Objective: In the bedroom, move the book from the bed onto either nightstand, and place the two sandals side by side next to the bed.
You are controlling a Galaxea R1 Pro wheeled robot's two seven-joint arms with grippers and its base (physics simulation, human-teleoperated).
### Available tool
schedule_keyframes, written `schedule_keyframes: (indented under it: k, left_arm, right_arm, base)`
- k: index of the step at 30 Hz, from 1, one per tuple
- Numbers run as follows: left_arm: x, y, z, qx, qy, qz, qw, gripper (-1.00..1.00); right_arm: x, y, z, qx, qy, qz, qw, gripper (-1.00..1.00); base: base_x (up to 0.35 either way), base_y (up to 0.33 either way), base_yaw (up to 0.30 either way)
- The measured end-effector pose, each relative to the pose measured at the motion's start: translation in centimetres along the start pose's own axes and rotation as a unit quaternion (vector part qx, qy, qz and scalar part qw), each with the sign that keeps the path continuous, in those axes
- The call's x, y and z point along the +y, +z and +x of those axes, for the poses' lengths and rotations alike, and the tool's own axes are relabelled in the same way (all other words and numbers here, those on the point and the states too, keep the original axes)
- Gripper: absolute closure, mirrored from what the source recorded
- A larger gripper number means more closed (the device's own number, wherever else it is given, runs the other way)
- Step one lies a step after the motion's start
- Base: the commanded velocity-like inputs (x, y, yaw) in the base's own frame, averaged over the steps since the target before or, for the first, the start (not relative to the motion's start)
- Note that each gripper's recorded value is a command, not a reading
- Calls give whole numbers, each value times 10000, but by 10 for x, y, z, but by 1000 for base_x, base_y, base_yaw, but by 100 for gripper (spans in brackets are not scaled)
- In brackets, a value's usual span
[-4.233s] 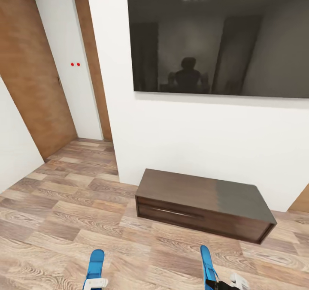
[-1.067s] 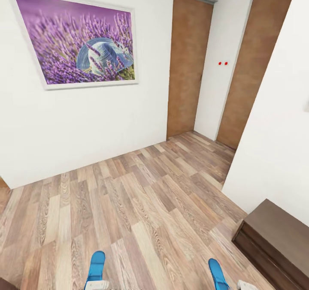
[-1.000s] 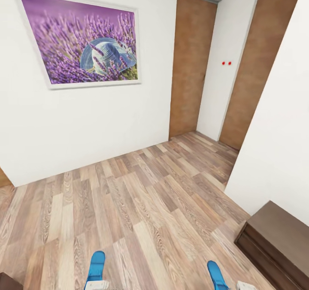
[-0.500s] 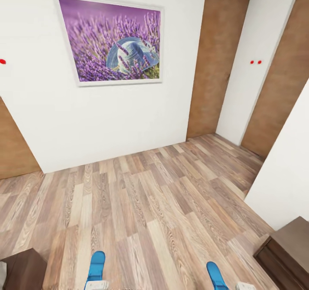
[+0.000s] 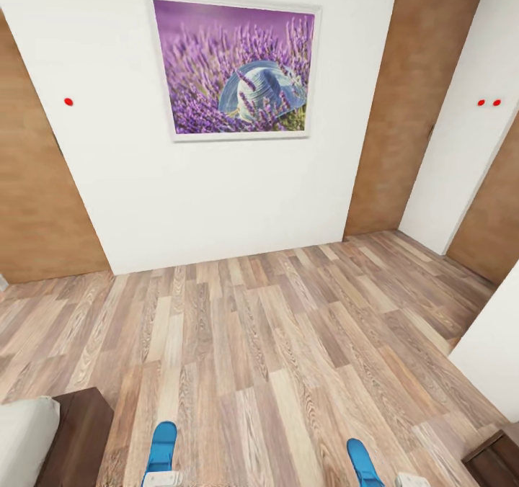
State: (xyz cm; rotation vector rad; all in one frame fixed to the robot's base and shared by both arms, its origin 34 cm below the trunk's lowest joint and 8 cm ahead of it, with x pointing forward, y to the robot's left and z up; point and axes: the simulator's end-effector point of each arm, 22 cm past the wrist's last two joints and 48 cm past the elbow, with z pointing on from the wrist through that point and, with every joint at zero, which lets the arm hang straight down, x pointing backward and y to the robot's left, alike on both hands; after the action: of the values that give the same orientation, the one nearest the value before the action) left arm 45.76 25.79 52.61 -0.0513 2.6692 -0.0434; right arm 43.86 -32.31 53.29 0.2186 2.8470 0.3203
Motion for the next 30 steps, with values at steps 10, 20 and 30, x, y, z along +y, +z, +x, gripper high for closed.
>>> schedule_keyframes:
  k: [10, 20, 30]
  left_arm:
    - [0, 0, 2, 20, 0, -1, 10000, 100]
    - [0, 1, 3, 37, -1, -1, 10000, 100]
    - [0, 1, 3, 38, -2, -2, 10000, 100]
  right_arm:
    - [30, -2, -3, -27, -7, -713, 9975, 100]
    - [37, -2, 0, -2, 8, -878, 9961, 100]
    - [37, -2, 0, -2, 11, -875, 9962, 100]
  base:
    - [0, 0, 290]
    - [0, 0, 211]
    - [0, 0, 5]
